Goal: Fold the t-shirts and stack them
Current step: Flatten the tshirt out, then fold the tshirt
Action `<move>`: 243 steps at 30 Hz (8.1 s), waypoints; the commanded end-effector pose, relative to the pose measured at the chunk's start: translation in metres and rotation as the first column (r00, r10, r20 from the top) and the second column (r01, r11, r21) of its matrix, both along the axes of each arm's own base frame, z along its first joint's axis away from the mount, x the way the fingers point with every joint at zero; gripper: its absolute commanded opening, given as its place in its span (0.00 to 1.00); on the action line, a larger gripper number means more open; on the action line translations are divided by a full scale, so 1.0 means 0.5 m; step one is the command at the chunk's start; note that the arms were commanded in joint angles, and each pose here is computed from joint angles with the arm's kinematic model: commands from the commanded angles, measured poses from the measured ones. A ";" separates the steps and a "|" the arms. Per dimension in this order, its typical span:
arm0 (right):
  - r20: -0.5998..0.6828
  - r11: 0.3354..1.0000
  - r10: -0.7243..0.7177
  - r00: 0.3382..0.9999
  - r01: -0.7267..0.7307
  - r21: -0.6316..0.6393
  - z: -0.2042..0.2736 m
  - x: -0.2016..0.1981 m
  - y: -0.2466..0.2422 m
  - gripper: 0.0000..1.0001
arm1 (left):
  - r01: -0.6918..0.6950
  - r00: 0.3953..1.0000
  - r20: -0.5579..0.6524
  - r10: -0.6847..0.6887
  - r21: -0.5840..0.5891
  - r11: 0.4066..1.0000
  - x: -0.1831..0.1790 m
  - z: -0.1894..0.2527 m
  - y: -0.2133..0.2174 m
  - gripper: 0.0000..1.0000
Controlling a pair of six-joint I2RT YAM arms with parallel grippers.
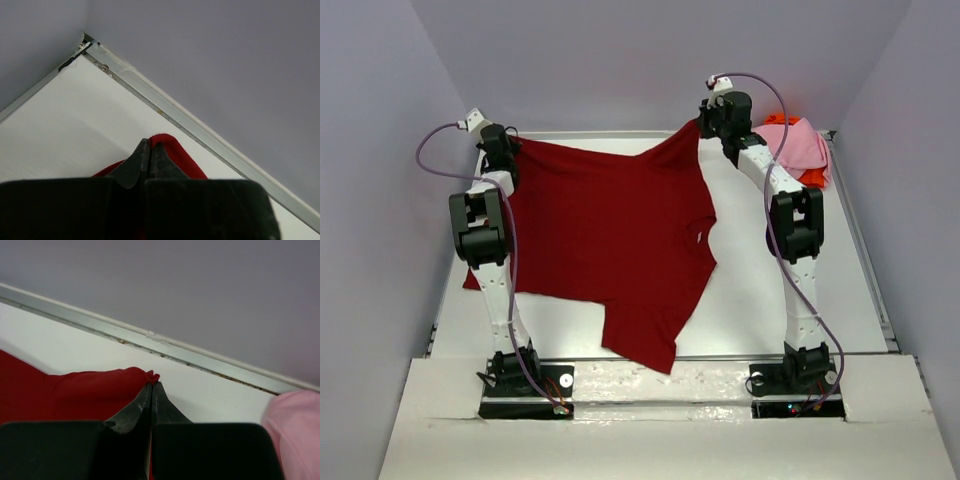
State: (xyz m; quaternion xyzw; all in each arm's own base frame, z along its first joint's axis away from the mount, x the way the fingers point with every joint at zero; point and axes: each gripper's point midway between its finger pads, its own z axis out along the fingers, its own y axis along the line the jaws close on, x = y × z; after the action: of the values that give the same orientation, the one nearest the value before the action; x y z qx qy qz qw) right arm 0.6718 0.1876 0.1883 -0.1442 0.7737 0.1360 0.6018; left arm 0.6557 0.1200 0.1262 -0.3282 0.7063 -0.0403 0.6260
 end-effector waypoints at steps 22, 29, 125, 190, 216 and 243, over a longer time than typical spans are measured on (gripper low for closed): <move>0.243 0.996 0.079 0.967 -0.086 0.019 0.228 -0.044 0.078 0.00 | 0.143 0.971 0.189 -0.149 0.042 0.989 0.050 0.133 0.020 0.00; 0.264 0.995 0.078 0.961 -0.091 0.037 0.262 -0.093 0.076 0.00 | 0.185 0.962 0.193 -0.194 0.063 0.981 0.034 0.161 0.012 0.00; -0.105 0.967 0.161 0.981 -0.135 0.217 0.035 -0.507 0.061 0.00 | 0.346 0.936 -0.023 -0.352 0.252 0.904 -0.232 0.101 0.105 0.00; -0.254 0.964 0.172 0.952 -0.110 0.240 -0.070 -0.578 0.048 0.00 | 0.260 0.958 -0.215 -0.189 0.375 0.890 -0.351 0.031 0.154 0.00; -0.284 0.967 0.170 0.944 -0.104 0.232 -0.091 -0.583 0.052 0.00 | 0.232 0.958 -0.249 -0.145 0.370 0.900 -0.375 -0.007 0.163 0.01; -0.254 0.984 -0.031 0.967 0.074 0.162 0.080 -0.472 0.021 0.84 | 0.279 0.959 -0.089 -0.268 0.436 0.856 -0.304 0.324 0.052 0.99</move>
State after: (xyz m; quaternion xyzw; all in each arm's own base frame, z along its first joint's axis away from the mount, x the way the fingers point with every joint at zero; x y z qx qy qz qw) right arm 0.4251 0.2024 0.2495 -0.1056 0.8015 0.2231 0.5447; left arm 0.5015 0.1729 0.2622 -0.1040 0.7419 0.0324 0.6616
